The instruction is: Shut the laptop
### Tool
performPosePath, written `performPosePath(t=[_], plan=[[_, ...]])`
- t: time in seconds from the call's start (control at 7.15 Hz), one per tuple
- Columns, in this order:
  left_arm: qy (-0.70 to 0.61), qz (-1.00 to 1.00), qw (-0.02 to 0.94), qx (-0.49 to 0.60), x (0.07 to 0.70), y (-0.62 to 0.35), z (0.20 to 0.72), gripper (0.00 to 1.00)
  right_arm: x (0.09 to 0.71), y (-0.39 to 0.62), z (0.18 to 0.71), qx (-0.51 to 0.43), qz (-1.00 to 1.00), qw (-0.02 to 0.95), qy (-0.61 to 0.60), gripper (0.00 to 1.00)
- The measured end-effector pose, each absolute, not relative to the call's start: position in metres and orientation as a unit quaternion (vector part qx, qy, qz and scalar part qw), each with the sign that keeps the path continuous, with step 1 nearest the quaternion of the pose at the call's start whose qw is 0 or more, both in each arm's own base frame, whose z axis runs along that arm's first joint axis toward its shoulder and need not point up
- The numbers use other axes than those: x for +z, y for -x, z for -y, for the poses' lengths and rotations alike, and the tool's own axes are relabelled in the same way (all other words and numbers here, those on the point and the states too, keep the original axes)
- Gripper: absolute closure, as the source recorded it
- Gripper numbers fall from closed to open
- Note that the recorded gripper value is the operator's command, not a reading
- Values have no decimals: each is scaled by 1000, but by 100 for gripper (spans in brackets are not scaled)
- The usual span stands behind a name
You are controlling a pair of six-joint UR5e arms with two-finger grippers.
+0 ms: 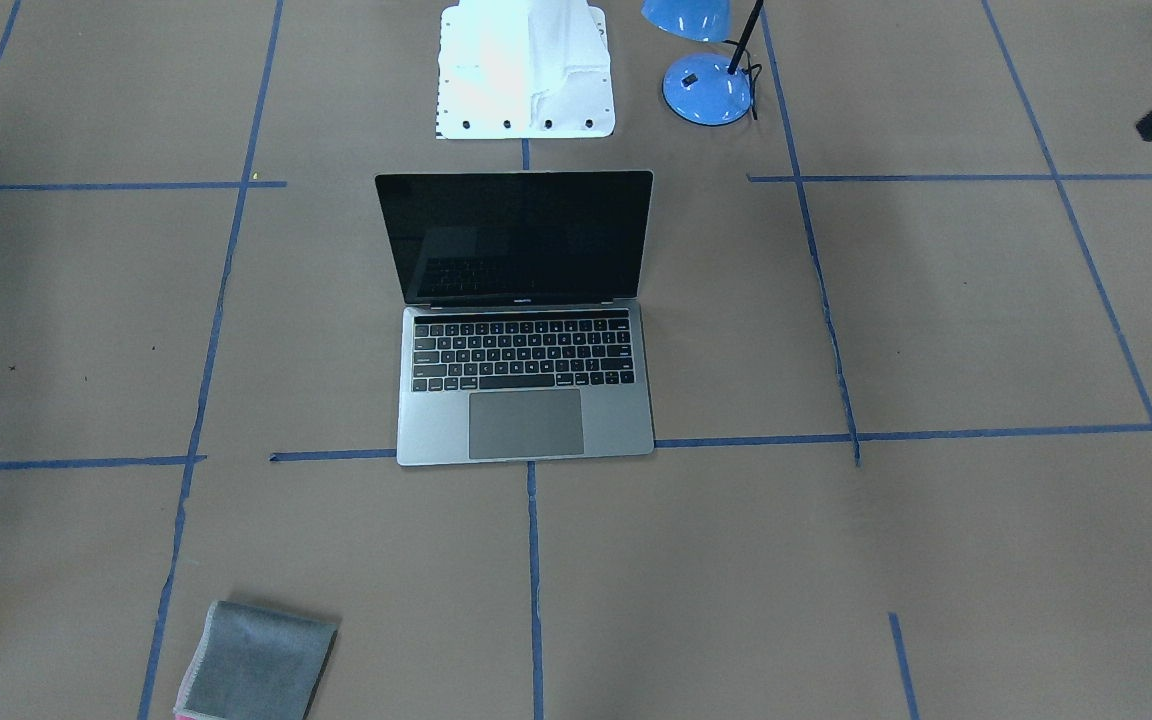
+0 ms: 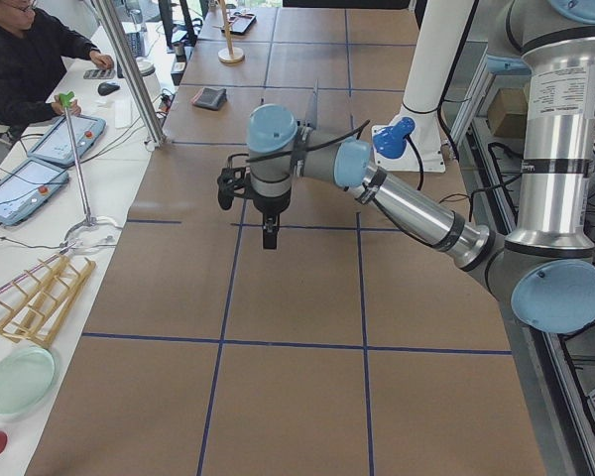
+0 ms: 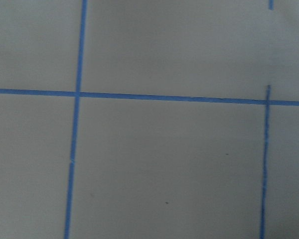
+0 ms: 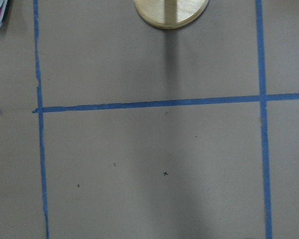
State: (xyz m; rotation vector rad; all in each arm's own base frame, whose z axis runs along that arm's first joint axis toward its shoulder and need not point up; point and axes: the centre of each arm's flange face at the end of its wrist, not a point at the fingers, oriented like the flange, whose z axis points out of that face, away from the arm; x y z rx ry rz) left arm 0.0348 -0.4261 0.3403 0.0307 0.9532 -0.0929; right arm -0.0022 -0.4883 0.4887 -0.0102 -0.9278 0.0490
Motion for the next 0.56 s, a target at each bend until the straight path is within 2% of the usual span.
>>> performPosePath(t=[0.14,0.28,0.42,0.56], plan=[[3,-480,875,-53,279,-85,419,3,452,31,480,29,453,891,7,22],[26,-502,862,-63,225,-131,410,15,417,57,468,38,463,886,6,47],[49,-518,851,-71,181,-170,398,34,387,87,455,42,478,877,6,70],[66,-526,845,-75,148,-206,383,59,364,122,442,38,499,866,7,90]])
